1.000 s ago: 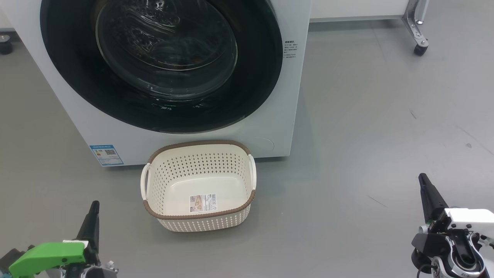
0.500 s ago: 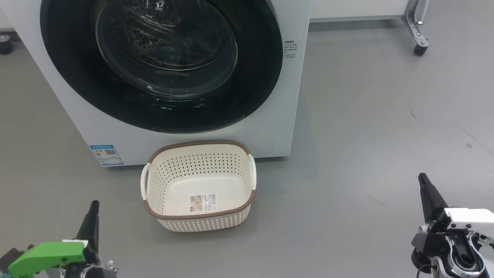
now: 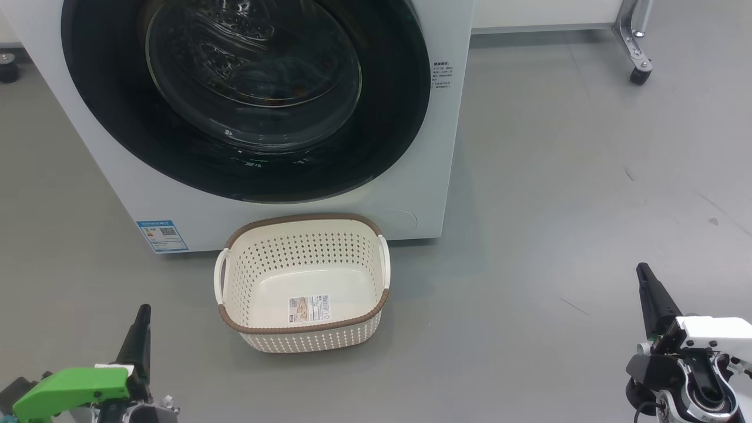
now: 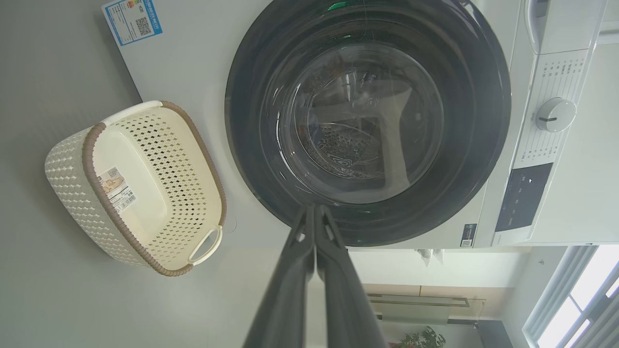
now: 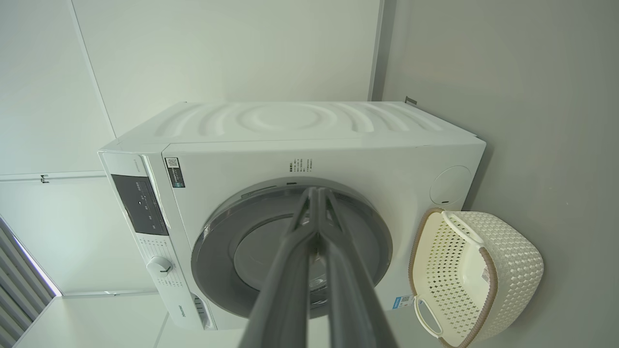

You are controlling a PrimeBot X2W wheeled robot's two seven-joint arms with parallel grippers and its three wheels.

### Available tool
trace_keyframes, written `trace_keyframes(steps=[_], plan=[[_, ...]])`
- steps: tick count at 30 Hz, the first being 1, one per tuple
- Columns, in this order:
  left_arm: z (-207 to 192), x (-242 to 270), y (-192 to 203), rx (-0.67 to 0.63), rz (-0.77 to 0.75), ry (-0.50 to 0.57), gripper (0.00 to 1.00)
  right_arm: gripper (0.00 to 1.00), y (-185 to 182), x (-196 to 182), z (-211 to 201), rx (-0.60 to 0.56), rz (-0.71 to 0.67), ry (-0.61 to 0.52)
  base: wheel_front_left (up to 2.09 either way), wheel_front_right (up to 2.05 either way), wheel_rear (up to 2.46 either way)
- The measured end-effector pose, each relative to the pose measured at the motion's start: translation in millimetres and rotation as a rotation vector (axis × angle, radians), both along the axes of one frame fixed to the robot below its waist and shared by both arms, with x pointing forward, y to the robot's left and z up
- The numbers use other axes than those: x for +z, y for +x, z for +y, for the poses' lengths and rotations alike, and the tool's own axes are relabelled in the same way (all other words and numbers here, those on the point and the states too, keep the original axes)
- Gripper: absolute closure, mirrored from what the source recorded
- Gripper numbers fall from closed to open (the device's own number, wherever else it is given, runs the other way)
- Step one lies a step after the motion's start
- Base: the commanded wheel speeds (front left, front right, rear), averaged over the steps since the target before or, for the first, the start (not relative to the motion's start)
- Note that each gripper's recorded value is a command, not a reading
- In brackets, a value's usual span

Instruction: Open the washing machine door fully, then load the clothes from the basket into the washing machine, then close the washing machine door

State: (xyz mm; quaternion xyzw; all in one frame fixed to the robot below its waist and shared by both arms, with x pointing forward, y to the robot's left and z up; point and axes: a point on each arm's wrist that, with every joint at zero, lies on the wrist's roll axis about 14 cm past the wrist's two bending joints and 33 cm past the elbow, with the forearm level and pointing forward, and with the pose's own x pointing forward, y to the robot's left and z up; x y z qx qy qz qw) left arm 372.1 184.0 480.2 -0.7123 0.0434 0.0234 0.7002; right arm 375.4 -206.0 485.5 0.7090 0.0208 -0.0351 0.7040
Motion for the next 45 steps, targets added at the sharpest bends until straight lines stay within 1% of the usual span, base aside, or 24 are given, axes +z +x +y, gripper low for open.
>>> trace_keyframes(steps=[45], plan=[[1.2,0.3,0.4,0.004,-0.001,-0.001,1.00,1.00,0.2,0.8,-0.5,-0.007,-0.003,0.005,0.00,0.00,0.00]])
